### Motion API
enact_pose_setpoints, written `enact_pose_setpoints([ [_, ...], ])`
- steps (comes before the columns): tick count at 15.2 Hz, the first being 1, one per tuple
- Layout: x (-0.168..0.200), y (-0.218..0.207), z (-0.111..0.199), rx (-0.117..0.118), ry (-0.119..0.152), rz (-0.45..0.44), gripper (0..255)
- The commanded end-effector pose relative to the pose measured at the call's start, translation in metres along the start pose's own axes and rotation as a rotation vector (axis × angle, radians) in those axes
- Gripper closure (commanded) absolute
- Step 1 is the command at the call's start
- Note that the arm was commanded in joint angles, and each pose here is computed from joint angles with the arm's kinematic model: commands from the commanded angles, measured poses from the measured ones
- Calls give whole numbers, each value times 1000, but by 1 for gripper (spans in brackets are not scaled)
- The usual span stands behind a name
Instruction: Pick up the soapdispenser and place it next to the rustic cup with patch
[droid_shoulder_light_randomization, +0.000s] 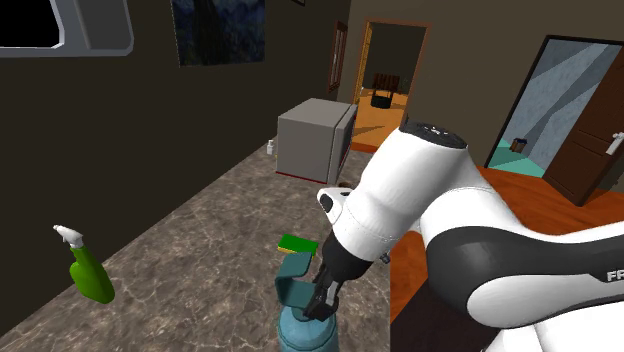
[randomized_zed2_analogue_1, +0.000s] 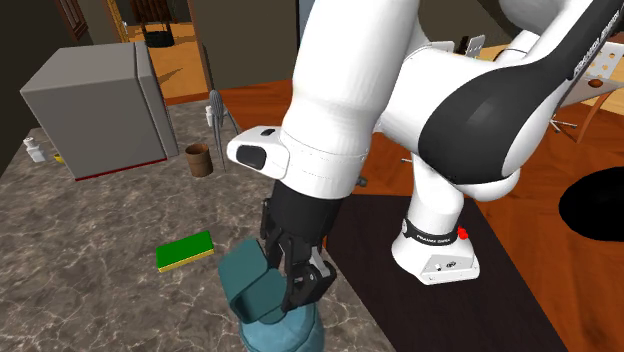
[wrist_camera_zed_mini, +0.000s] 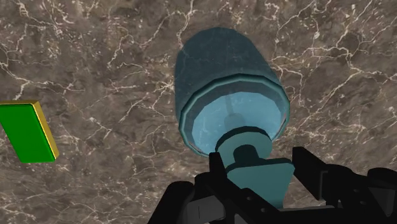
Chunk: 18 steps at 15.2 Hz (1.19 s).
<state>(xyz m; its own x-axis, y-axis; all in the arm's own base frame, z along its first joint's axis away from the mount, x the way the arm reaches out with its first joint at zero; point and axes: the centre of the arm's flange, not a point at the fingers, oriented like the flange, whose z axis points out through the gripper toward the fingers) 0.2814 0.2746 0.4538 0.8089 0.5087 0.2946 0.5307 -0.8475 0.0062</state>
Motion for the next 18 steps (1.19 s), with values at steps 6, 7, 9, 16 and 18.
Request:
enact_pose_setpoints([
  [6, 10, 0, -35, 0, 1, 0, 255],
  [7, 12, 0, -41, 0, 1, 0, 255],
  [9, 15, 0, -51, 0, 1, 0, 255],
  [16, 26, 0, -86, 0, 1, 0, 255],
  [18, 29, 0, -96, 0, 1, 0, 255],
])
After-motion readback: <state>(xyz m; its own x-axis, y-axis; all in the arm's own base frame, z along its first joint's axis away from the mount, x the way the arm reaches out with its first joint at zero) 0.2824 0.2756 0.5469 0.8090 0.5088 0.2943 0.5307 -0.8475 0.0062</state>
